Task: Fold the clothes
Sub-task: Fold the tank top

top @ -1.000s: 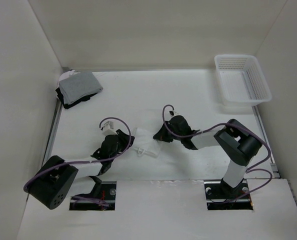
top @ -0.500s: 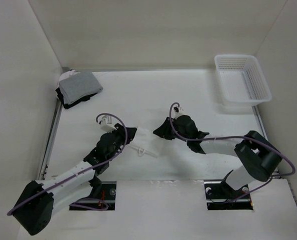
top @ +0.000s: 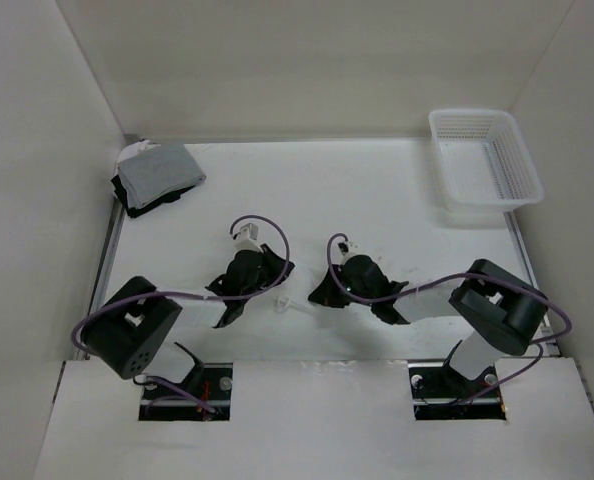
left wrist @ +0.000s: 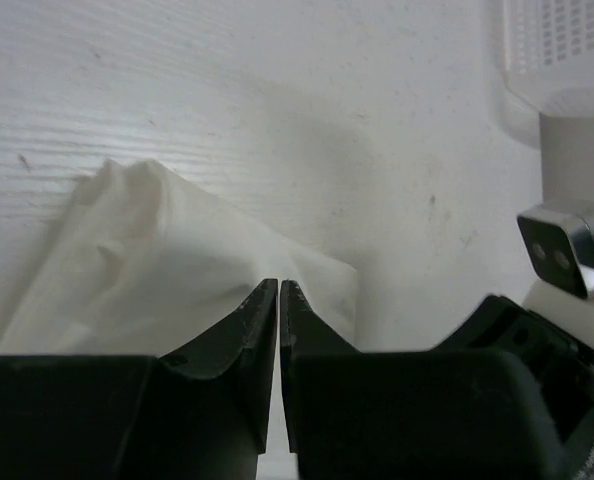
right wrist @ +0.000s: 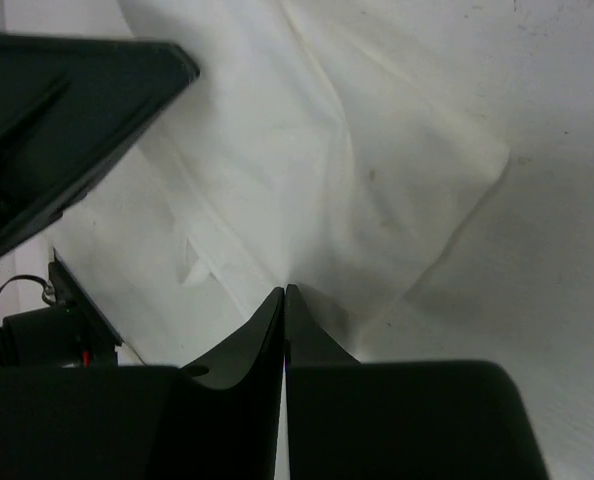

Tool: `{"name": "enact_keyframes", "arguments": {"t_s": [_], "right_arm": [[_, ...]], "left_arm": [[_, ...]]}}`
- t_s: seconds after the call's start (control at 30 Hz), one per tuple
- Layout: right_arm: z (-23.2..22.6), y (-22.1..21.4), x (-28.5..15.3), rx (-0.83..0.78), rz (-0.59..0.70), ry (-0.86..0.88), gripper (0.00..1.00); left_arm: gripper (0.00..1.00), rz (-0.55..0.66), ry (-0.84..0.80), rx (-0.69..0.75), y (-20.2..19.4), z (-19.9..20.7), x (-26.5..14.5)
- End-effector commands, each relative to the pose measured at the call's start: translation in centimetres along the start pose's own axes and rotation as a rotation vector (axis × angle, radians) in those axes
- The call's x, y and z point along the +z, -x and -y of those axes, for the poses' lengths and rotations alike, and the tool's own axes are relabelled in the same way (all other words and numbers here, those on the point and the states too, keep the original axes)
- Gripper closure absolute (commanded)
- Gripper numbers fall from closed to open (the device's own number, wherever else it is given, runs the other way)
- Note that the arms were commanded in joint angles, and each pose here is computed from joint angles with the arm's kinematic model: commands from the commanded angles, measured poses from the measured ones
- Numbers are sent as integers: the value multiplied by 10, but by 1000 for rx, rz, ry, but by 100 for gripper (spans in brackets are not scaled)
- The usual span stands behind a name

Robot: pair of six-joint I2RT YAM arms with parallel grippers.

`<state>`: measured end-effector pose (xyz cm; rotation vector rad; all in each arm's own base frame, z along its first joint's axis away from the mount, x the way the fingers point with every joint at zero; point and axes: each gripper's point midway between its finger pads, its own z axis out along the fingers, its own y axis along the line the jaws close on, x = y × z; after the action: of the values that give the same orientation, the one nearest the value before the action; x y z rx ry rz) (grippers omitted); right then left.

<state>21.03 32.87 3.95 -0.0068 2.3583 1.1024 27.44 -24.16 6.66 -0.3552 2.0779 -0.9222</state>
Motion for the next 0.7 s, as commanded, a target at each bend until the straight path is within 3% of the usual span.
{"name": "enact_keyframes", "arguments": {"t_s": [0.0, 0.43, 0.53, 0.67], "right_arm": [[-3, 0, 5, 12, 14, 39, 96], [22, -19, -4, 43, -14, -13, 90], [6, -10, -13, 35, 14, 31, 81], [-34, 21, -26, -19, 77, 129, 59]], "left_arm": [[95, 123, -99, -24, 38, 14, 15], [92, 164, -106, -60, 48, -8, 33], [87, 199, -141, -72, 60, 2, 24], [72, 270, -196, -66, 87, 26, 0]]}}
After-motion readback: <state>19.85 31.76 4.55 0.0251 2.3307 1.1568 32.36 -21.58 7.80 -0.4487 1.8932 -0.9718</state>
